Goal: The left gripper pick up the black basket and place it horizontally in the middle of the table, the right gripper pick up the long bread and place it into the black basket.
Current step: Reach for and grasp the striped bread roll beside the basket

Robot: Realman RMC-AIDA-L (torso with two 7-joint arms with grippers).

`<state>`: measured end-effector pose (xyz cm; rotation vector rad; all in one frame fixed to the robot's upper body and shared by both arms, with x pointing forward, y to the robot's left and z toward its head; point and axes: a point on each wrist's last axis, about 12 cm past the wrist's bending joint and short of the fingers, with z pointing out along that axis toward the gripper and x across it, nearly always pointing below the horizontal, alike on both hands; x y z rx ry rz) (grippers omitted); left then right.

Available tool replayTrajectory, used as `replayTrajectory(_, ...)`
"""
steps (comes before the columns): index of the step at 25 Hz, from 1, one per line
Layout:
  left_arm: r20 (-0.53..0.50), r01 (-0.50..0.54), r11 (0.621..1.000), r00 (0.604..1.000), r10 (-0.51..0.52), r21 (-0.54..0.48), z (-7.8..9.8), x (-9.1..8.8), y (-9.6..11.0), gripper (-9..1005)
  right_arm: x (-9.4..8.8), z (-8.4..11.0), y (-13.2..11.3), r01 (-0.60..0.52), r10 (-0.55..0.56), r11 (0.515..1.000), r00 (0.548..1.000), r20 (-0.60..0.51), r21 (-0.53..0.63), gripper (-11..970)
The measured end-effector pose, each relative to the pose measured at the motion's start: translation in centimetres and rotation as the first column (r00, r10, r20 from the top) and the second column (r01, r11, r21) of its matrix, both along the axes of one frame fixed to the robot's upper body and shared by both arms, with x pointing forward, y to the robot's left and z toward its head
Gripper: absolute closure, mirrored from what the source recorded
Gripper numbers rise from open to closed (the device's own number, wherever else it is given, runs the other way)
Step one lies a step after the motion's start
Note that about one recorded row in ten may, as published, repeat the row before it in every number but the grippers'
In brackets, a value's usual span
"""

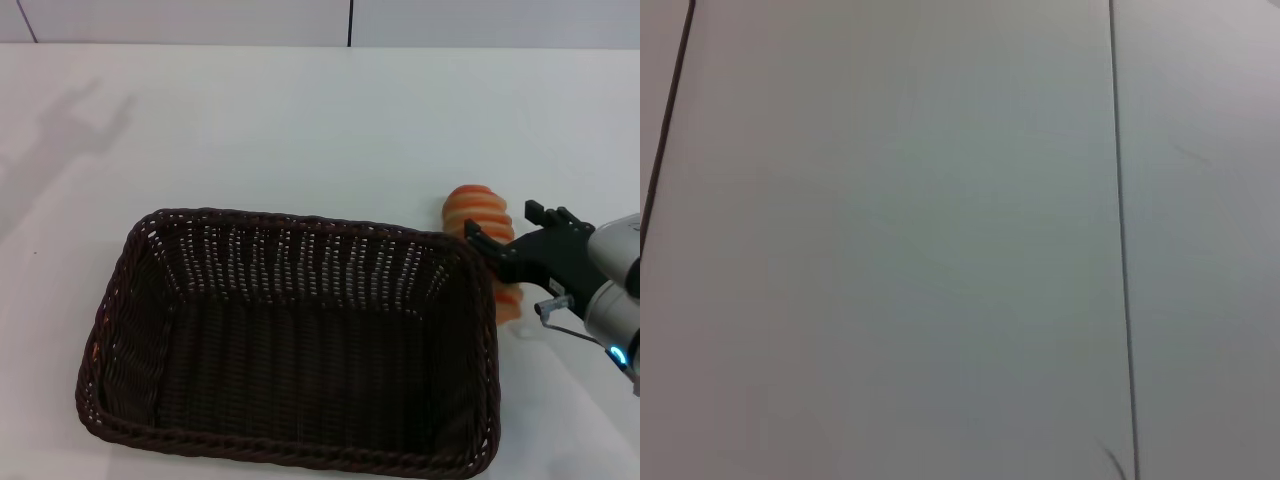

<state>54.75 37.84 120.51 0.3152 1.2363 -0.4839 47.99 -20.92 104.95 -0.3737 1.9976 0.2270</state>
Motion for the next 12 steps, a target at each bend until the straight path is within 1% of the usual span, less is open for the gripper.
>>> replayTrajectory(12, 0.015, 0.009, 1.0, 1.0, -0.009, -0.008, 0.22, -0.14, 0.03, 408, 0.14, -0.95, 0.27, -0.005, 0.004, 1.0, 0.999, -0.034, -0.01, 173)
